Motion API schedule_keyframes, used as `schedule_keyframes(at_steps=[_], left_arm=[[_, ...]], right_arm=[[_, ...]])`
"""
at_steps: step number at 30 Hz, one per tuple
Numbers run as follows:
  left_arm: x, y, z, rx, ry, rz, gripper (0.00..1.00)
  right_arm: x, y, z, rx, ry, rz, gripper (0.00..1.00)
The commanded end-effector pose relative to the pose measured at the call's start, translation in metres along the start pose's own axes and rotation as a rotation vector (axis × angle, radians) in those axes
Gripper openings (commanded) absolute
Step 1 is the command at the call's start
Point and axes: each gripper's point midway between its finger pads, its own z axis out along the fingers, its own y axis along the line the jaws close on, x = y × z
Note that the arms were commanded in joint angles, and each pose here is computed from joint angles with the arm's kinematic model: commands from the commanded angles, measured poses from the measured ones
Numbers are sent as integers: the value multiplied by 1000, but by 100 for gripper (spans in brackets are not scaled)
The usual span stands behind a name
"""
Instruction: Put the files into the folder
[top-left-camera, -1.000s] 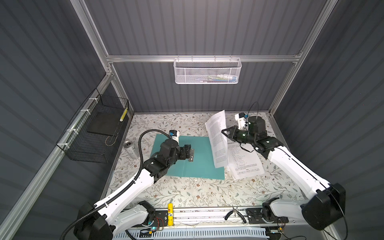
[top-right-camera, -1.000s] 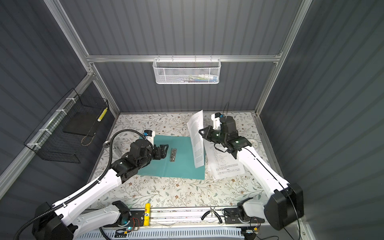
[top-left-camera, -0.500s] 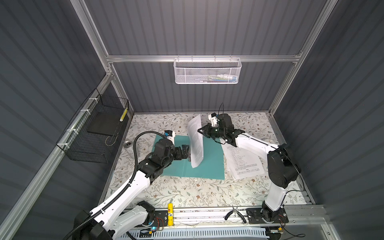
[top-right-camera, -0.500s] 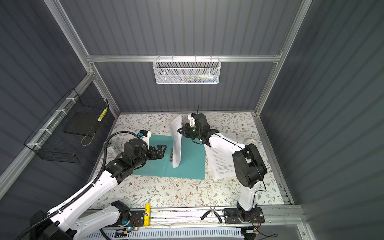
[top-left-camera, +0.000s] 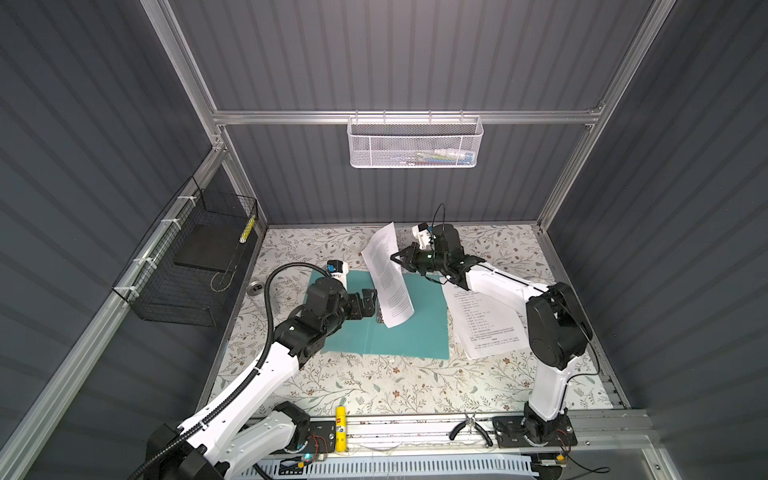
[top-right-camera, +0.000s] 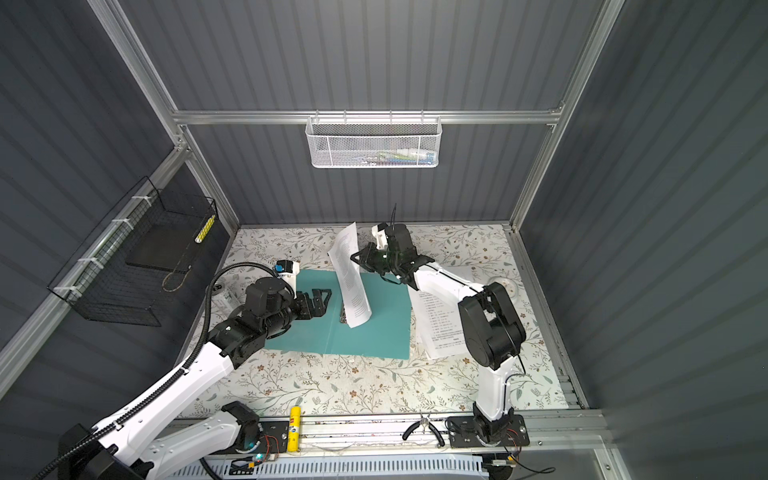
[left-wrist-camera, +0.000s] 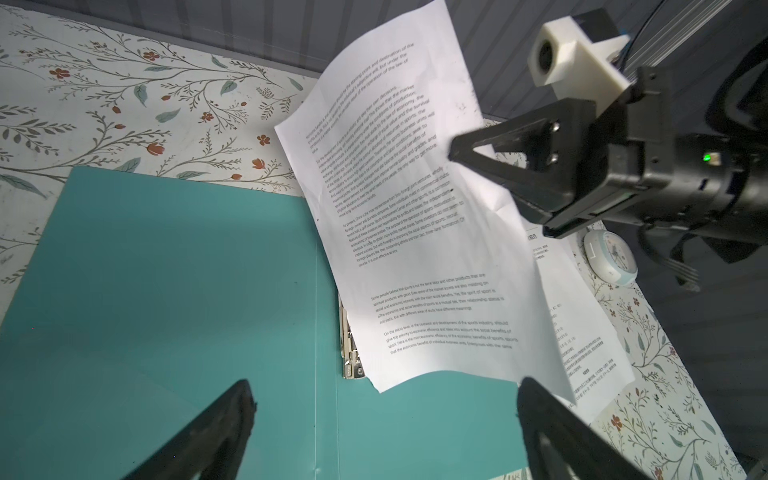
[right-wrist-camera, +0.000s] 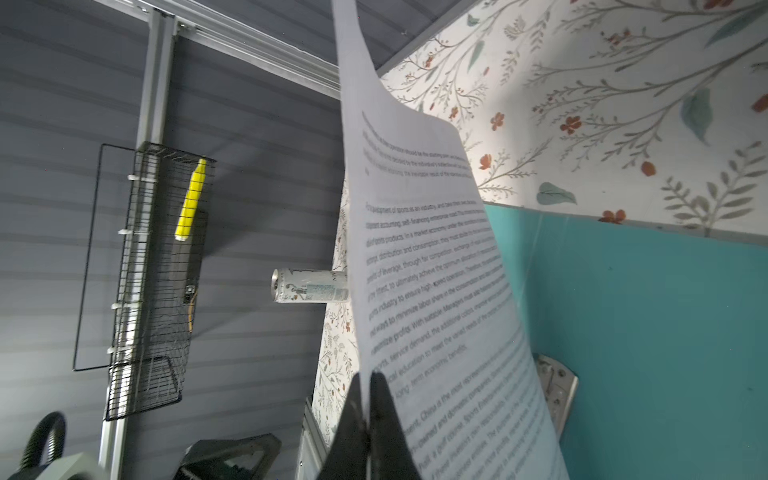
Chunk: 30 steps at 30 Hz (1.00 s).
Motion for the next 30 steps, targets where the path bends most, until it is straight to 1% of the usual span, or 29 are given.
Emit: schedule_keyframes(at_steps=[1,6,10,14,20,22,25,30], left_arm=[[-15,-3,-5,3,-40,-12,99],[-19,-5,-7,6,-40,-4,99],[-19,-5,-7,11,-44,-10,99],[-17,-5,-6,13,-45,-19,99],[-14,-4,-4,12,-40,-17,99],[-14,-3,-4,11,-41,-18,99],[-12,-1,-4,6,-38,-19,99],[-8,2,-3,-2,-32,-23,99]], right_arm=[[2,49,-17,-108,5,-50,0],[9,82,-25,-190,17,-62,0],[13,85,-20,-190,16,-59,0],[15,62,3,-138,2,-44,0],[13,18,38,-48,-83,-63,0],[14,10,42,-51,-122,-82,0],[11,-6,44,14,-182,-114,0],[14,-24,44,69,-204,-162,0]])
